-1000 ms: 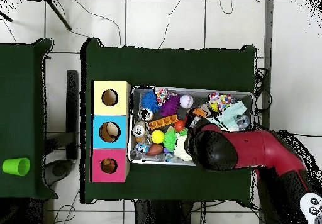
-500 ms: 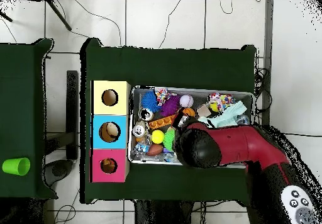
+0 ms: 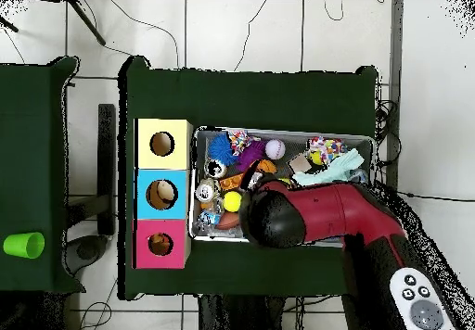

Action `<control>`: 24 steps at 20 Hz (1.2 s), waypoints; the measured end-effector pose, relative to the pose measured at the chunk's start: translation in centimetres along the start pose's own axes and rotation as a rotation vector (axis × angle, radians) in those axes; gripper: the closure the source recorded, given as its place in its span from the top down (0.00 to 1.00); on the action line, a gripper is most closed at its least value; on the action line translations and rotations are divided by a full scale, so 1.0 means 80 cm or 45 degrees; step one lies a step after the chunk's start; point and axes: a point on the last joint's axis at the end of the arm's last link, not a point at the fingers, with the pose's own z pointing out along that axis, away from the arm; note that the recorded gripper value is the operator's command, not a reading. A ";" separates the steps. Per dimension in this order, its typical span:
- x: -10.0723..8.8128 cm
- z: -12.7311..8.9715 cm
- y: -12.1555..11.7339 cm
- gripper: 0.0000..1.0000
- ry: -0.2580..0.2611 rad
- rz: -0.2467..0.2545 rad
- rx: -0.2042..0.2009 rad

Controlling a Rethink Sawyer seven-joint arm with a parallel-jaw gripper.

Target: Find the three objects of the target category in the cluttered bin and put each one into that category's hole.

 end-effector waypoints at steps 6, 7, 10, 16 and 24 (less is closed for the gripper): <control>0.003 0.002 -0.003 1.00 0.007 0.011 0.010; 0.003 0.003 -0.005 1.00 0.007 0.015 0.012; 0.005 0.009 -0.013 1.00 0.007 0.029 0.013; 0.006 0.015 -0.021 1.00 0.018 0.061 0.014; 0.029 0.044 -0.016 1.00 0.020 0.053 0.003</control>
